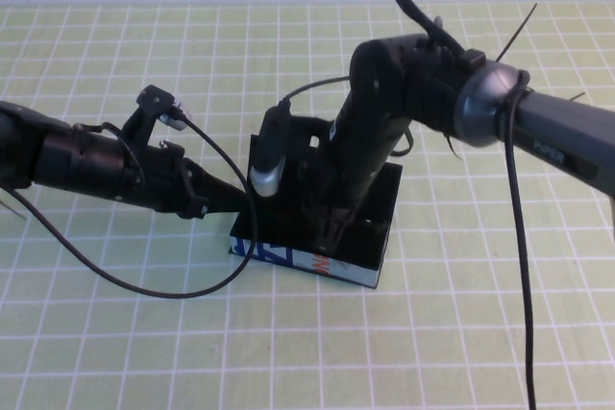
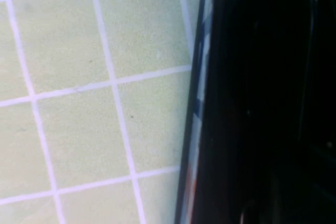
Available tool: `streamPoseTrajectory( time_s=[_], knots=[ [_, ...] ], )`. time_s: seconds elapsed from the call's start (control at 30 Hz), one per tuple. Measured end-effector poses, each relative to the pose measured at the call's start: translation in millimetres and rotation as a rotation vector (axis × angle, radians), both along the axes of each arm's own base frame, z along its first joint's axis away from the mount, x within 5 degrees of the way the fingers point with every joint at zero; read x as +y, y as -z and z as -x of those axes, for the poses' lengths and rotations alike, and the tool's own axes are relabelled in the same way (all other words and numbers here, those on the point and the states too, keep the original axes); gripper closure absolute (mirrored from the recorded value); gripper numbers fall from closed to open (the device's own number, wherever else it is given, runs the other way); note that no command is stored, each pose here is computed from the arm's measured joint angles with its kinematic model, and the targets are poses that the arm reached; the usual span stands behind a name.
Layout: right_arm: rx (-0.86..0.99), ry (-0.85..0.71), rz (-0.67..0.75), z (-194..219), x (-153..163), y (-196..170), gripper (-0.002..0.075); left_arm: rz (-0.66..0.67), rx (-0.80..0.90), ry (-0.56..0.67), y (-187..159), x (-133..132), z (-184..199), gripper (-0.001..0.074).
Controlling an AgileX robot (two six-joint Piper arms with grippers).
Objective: Take glasses out of glasses case
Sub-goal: Pick up the glasses from the glasses case
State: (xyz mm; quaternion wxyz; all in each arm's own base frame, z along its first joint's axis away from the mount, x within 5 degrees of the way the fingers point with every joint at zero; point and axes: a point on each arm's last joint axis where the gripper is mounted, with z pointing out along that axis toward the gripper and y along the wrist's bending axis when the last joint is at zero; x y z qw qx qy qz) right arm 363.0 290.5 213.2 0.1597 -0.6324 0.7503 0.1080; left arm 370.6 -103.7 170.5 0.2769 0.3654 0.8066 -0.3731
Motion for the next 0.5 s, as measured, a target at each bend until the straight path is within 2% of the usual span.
streamPoseTrajectory(
  time_s=[0.27, 0.5],
  knots=[
    [0.028, 0.025, -0.006, -0.9, 2.0, -43.1, 0.0713, 0.027, -0.045, 0.006, -22.4, -1.0, 3.8, 0.0739],
    [-0.003, 0.111, -0.047, 0.8, -0.9, -75.6, 0.0713, 0.054, -0.091, 0.015, -51.3, -1.7, 10.2, 0.0739]
  ],
)
